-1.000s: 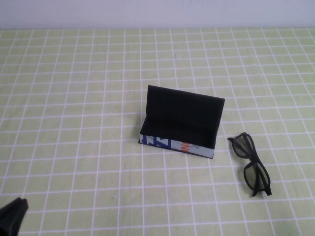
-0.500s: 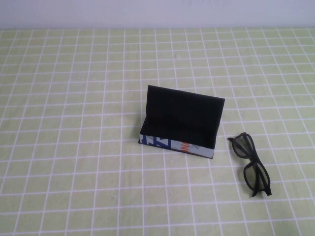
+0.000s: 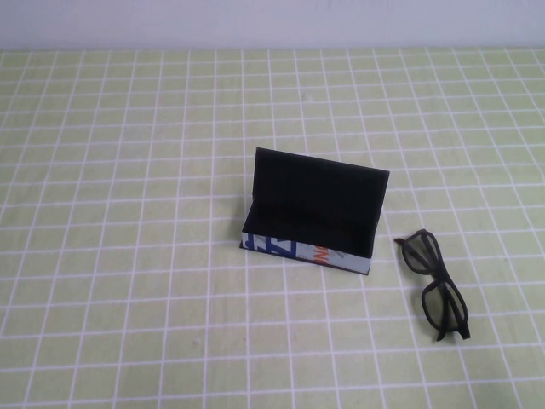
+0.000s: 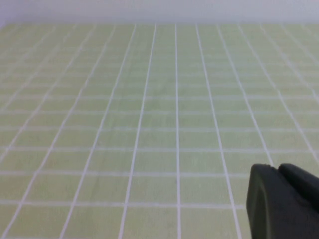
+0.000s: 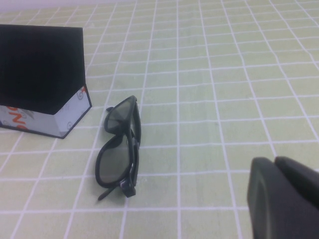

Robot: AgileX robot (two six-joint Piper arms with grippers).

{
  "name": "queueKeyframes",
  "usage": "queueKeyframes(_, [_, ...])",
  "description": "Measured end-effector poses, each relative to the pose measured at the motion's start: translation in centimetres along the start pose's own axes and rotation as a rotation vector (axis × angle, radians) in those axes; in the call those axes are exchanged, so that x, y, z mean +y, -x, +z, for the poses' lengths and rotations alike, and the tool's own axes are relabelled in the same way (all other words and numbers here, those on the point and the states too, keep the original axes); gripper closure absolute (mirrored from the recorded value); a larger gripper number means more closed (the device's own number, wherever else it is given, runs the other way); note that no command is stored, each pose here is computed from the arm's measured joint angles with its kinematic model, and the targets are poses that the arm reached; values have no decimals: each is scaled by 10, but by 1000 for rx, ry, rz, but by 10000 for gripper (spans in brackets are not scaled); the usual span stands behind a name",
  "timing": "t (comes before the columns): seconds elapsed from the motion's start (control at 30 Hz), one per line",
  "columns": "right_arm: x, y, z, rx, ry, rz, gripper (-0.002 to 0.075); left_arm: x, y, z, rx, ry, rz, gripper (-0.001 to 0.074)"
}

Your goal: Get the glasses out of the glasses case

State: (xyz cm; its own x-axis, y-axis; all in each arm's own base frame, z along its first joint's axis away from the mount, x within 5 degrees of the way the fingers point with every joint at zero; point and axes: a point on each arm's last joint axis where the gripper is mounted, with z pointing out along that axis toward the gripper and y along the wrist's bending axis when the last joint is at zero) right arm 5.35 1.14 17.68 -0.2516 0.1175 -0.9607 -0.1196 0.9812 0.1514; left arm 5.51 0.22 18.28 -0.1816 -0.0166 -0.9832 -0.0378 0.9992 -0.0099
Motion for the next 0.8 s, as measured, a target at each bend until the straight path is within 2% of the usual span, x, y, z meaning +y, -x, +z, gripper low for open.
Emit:
queueKeyframes(0.13, [0, 0, 0, 0, 0, 0, 743, 0, -9, 0, 89, 4, -1, 739])
queueKeyframes(0.8, [0, 0, 0, 0, 1, 4, 743, 0, -9, 0, 96, 5, -4, 739])
